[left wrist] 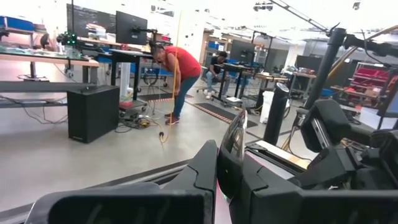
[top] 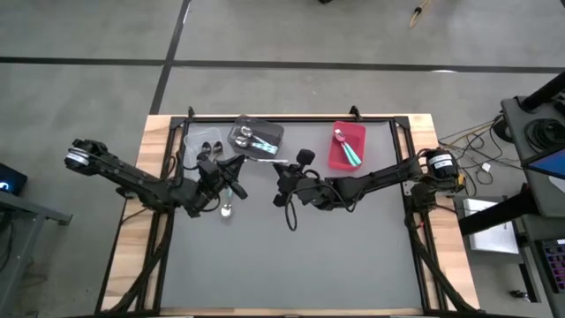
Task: Sort silverware by color (type)
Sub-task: Put the blue patterned spoon into the black bin
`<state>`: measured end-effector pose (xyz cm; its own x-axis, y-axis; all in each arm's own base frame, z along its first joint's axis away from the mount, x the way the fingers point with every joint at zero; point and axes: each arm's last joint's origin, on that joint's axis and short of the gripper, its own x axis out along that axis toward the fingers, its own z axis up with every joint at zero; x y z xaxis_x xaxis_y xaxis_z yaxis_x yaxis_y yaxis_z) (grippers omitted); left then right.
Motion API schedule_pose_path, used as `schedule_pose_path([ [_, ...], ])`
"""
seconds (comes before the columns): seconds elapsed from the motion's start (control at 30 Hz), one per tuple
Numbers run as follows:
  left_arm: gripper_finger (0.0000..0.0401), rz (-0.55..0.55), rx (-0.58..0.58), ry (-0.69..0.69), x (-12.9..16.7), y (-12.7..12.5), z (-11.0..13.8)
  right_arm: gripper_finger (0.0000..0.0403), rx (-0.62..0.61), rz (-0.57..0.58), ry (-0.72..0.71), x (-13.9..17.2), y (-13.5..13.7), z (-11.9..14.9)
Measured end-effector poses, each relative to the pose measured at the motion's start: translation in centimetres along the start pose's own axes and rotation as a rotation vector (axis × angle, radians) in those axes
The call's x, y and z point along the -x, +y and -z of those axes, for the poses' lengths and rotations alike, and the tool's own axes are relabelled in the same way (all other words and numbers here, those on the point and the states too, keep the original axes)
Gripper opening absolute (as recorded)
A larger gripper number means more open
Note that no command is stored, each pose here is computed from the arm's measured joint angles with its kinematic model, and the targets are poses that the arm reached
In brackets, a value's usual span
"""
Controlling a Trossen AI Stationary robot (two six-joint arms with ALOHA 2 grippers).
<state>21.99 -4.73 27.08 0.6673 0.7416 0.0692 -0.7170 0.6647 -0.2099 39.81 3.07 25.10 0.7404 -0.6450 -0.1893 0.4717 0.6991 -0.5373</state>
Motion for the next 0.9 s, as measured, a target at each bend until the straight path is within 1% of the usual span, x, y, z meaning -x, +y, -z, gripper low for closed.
schedule_pose_path([
  [0.13,0.0000,-0.005,0.001,-0.001,0.0,0.0,0.0,0.0009,-0.006,0.005,0.000,-0.1,-0.2,0.0],
  [0.3,0.0000,-0.061,-0.029,-0.009,-0.7,0.5,-0.1,0.0018,-0.043,0.012,-0.004,-0.2,-0.3,-0.1],
  [0.4,0.0000,-0.084,-0.038,-0.015,-1.1,0.9,-0.2,0.0037,-0.057,0.011,-0.003,-0.2,-0.3,-0.1],
  [0.53,0.0000,-0.094,-0.055,-0.025,-1.1,1.2,-0.8,0.0071,-0.078,0.005,0.012,0.0,-0.5,-0.1],
  [0.67,0.0000,-0.093,-0.062,-0.044,-0.8,1.9,-2.0,0.0103,-0.108,-0.018,0.000,1.2,-2.2,-1.1],
  [0.73,0.0000,-0.061,-0.058,-0.057,-0.5,2.2,-2.7,0.0113,-0.120,-0.080,-0.035,2.2,-3.3,-1.6],
  [0.83,0.0000,0.062,-0.033,-0.078,-0.1,2.7,-3.5,0.0125,-0.152,-0.201,-0.098,3.3,-5.2,-1.5],
  [0.9,0.0000,0.142,-0.026,-0.092,0.3,3.0,-3.7,0.0127,-0.217,-0.261,-0.132,3.7,-6.6,-0.9],
])
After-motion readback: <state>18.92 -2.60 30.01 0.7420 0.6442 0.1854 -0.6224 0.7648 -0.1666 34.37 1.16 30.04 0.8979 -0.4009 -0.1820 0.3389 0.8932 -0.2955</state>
